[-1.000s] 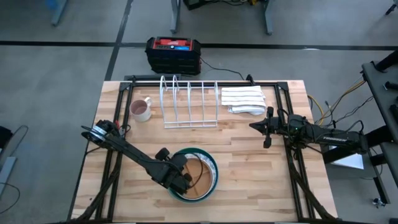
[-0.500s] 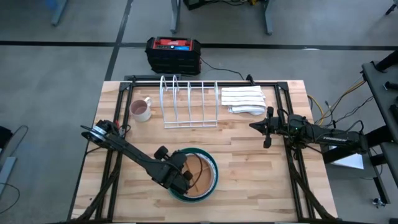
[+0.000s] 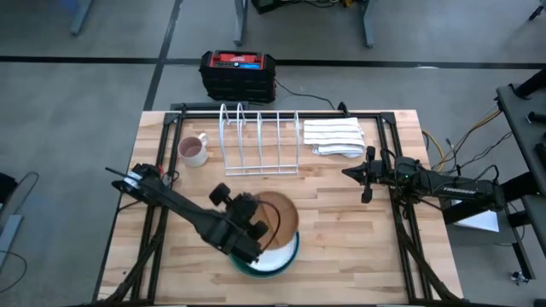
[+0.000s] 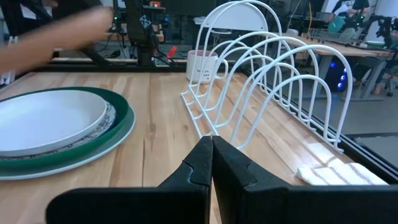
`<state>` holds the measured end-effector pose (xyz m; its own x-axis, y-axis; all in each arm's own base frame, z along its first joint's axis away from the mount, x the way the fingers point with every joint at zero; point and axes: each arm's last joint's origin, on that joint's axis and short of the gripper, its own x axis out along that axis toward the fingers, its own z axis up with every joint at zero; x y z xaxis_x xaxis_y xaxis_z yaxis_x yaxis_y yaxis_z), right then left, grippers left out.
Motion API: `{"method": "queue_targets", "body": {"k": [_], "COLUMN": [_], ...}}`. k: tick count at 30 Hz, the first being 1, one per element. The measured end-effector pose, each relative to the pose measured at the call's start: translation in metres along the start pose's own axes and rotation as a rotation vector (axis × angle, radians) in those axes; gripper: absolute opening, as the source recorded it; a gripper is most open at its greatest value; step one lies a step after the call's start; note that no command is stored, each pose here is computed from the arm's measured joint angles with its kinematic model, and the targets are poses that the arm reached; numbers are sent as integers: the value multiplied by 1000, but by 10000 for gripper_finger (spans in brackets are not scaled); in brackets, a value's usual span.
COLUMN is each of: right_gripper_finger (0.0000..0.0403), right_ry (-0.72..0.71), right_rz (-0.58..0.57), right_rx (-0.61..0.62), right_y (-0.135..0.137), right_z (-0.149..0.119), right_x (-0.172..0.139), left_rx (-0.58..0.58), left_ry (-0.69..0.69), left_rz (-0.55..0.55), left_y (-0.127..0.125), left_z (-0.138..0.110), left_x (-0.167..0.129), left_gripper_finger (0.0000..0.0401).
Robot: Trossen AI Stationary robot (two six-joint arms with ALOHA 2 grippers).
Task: Sort dishes
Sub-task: Put the brown plate into the dishwasher rack
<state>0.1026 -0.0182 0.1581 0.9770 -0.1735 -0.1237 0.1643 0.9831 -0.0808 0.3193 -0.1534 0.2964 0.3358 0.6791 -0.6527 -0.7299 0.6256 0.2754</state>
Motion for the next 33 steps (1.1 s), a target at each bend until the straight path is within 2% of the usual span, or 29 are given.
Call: {"method": "queue_targets", "body": {"k": [6,9,11,16,21,25,30,33], "right_gripper_finger": [0,0,0,0,0,0,0,0], "right_ry": [0,0,0,0,10,36,75,99], "right_rz": [0,0,0,-1,0,2,3,3], "right_rx": [-1,-2,-2,-2,-2,-11,-21,7], "right_y": [0,0,0,0,0,0,0,0], "right_z": [0,0,0,0,-1,-3,-6,-8], "right_x": [0,0,0,0,1,2,5,6], "left_rx": [-52,35,100,43,-14,-55,-69,-54], "left_ry": [-179,-222,-231,-285,-197,-115,-59,-24], "left_rz": [37,60,77,171,245,290,314,199], "left_y": [27,47,65,116,163,183,184,171], "left_z": [62,97,120,166,187,192,189,184], "left_x": [-15,-19,-21,-10,21,45,55,49], "left_gripper_finger": [0,0,0,0,0,0,0,0]}}
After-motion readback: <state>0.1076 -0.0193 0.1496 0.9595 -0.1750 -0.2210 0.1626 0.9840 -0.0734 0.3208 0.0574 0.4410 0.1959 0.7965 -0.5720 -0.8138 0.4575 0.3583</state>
